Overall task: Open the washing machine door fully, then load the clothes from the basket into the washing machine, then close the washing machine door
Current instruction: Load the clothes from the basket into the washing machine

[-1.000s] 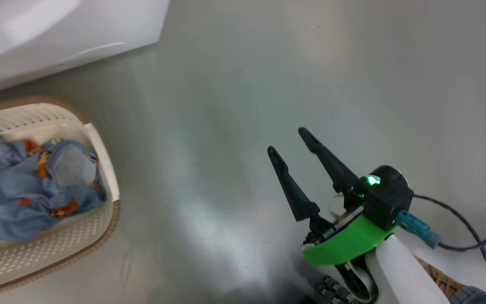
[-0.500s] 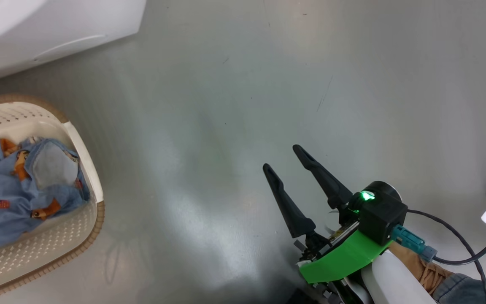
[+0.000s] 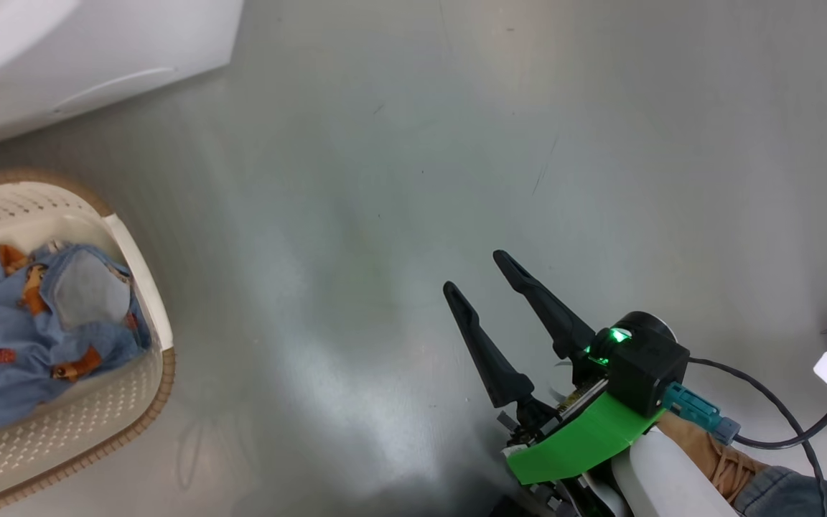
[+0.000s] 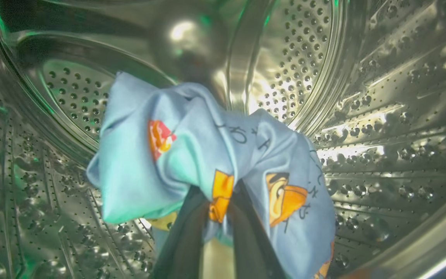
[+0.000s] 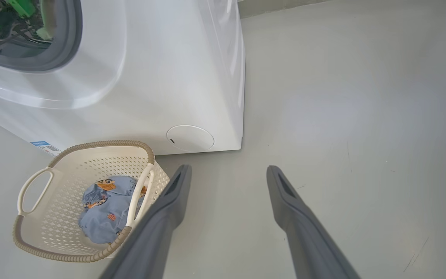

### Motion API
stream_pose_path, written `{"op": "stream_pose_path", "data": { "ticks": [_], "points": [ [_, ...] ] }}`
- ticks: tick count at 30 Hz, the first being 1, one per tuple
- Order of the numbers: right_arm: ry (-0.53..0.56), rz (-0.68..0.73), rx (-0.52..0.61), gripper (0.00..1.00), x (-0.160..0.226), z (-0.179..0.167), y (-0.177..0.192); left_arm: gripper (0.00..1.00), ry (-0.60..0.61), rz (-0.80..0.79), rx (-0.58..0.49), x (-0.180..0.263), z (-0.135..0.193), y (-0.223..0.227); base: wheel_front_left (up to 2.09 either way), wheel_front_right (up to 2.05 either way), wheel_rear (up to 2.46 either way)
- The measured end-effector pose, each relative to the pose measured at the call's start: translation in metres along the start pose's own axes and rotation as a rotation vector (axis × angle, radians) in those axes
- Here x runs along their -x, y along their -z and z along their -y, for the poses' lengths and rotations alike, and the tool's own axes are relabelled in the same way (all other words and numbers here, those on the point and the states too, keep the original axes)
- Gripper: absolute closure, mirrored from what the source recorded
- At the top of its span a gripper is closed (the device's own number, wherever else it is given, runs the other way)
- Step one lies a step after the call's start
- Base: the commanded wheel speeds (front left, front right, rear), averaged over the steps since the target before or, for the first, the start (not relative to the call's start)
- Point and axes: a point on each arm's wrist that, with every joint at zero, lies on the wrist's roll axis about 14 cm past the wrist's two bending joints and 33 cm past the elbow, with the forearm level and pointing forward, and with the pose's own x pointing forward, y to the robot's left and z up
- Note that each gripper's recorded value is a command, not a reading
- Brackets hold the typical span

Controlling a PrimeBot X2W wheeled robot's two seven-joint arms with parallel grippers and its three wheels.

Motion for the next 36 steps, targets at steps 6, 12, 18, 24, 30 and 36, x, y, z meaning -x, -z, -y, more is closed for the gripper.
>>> {"op": "stream_pose_path", "data": {
  "ticks": [6, 12, 18, 24, 30, 36],
  "points": [
    [0.0, 0.014, -0.006, 0.0, 0.006, -0.002, -0.006, 0.63, 0.023, -0.095, -0.014, 0.006, 0.007, 0.015, 0.0, 0.0, 0.0],
    [0.014, 0.01, -0.014, 0.0, 0.018, -0.002, -0.007, 0.0, 0.027, -0.097, -0.007, -0.003, 0.013, -0.002, 0.0, 0.0, 0.0],
    [0.015, 0.023, -0.013, 0.0, 0.021, -0.003, -0.011, 0.0, 0.051, -0.077, -0.009, -0.004, 0.025, -0.02, 0.0, 0.0, 0.0],
    [0.004, 0.029, -0.02, 0.0, 0.023, -0.007, -0.013, 0.0, 0.061, -0.122, 0.0, 0.005, 0.031, -0.019, 0.0, 0.0, 0.0],
    [-0.004, 0.035, -0.025, 0.0, 0.027, -0.011, -0.016, 0.0, 0.051, -0.128, 0.024, 0.016, 0.033, -0.033, 0.0, 0.0, 0.0],
    [-0.014, 0.07, -0.009, 0.0, 0.028, -0.013, -0.028, 0.0, 0.043, -0.167, 0.062, 0.044, 0.042, -0.031, 0.0, 0.0, 0.0]
  ]
}}
